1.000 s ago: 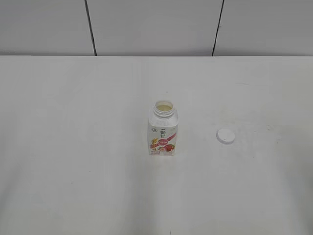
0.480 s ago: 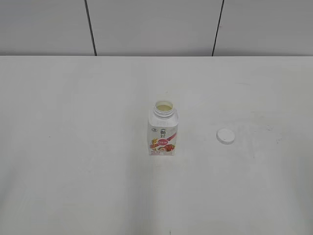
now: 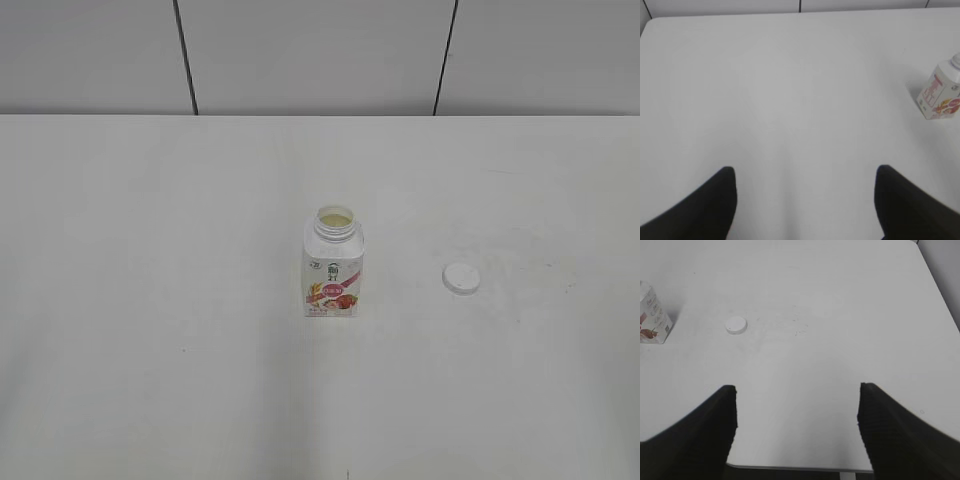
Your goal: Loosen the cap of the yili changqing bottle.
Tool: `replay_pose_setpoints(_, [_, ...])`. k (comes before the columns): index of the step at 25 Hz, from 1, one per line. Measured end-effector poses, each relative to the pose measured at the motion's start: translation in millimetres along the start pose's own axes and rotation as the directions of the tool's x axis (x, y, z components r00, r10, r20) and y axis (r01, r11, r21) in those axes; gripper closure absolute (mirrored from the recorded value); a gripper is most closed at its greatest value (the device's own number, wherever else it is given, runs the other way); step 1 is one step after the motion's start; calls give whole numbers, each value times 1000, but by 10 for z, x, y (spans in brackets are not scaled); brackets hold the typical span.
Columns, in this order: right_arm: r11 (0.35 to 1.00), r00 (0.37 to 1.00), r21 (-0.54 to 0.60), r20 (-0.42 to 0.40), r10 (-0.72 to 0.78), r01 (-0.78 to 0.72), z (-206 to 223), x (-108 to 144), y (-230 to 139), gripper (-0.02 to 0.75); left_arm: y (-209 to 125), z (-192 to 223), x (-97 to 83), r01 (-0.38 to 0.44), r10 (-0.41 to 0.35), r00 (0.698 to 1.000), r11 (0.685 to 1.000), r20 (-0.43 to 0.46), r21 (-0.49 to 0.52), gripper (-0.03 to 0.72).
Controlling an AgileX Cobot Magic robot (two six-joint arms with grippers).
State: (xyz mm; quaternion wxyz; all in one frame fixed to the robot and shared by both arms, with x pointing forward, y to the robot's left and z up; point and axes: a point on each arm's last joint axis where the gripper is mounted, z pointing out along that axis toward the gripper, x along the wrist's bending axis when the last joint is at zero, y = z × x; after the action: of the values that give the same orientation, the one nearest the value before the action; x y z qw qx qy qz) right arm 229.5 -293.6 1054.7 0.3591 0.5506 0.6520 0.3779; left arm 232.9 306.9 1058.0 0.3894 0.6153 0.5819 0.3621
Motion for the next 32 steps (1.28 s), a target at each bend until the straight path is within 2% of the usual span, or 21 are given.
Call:
replay_pose_setpoints(25, [1000, 1000, 1, 5, -3, 3, 0, -5, -1, 150, -7, -12, 0, 1, -1, 1000, 1000, 0, -8, 165])
replay_pose_setpoints(32, [1000, 1000, 1, 5, -3, 3, 0, -5, -1, 150, -11, -14, -6, 32, -33, 997, 999, -65, -9, 182])
